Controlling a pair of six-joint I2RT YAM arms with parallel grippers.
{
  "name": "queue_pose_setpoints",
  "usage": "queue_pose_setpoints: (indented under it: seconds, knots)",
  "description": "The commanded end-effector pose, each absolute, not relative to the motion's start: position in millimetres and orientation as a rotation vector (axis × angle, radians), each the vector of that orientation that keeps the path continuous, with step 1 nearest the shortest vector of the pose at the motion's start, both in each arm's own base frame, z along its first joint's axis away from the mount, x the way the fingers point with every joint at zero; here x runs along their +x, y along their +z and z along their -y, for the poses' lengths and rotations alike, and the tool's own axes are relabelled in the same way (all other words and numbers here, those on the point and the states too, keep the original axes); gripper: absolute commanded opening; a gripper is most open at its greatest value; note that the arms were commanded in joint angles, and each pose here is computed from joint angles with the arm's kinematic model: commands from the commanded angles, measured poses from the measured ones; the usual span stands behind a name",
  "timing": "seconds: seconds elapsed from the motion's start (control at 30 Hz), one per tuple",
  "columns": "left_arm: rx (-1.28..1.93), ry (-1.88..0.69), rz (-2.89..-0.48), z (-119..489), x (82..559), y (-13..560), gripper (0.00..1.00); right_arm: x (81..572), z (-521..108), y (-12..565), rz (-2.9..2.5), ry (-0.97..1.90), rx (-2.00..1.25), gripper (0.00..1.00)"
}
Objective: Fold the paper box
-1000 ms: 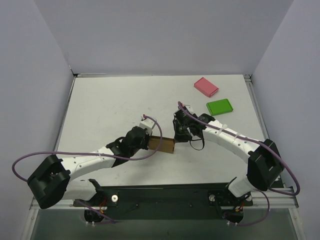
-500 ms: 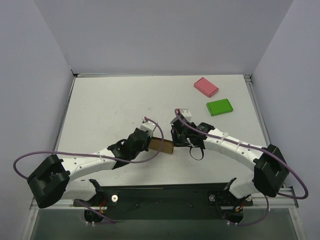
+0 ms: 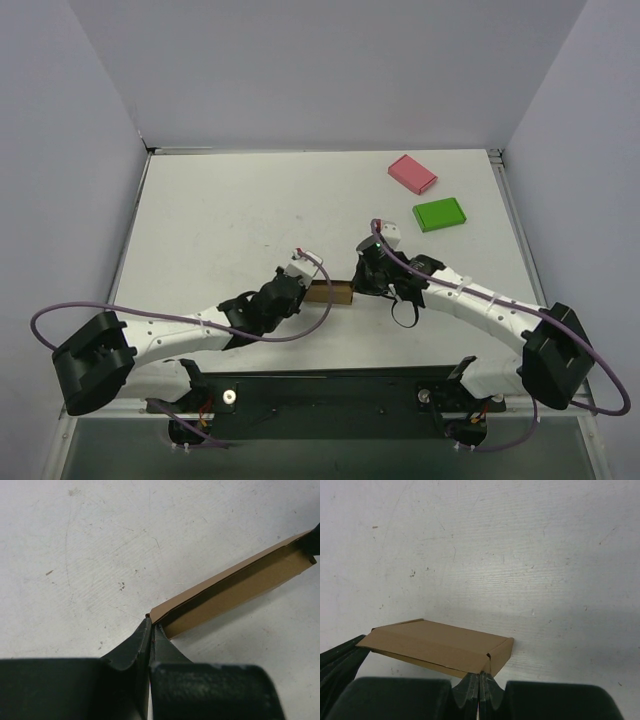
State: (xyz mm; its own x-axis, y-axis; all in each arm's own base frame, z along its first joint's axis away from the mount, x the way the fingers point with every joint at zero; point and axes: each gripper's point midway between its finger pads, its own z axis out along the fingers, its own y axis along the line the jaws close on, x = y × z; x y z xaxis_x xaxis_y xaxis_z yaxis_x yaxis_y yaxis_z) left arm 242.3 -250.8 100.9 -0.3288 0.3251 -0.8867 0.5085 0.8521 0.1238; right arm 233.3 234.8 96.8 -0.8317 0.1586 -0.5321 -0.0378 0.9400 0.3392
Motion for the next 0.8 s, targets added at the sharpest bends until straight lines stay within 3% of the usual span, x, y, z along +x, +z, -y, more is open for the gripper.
queue_pose_setpoints:
  seconds: [0.0, 0.77]
  knots:
    - [0.737, -0.248, -1.969, 264.8, 223.0, 86.5, 0.00, 247.3, -265.9, 133.1, -2.382, 0.703, 0.163, 0.00]
    - [0.760, -0.209, -1.977, 264.1, 222.9, 84.2, 0.00, 251.2, -254.3, 137.6, -2.343, 0.776, 0.270, 0.00]
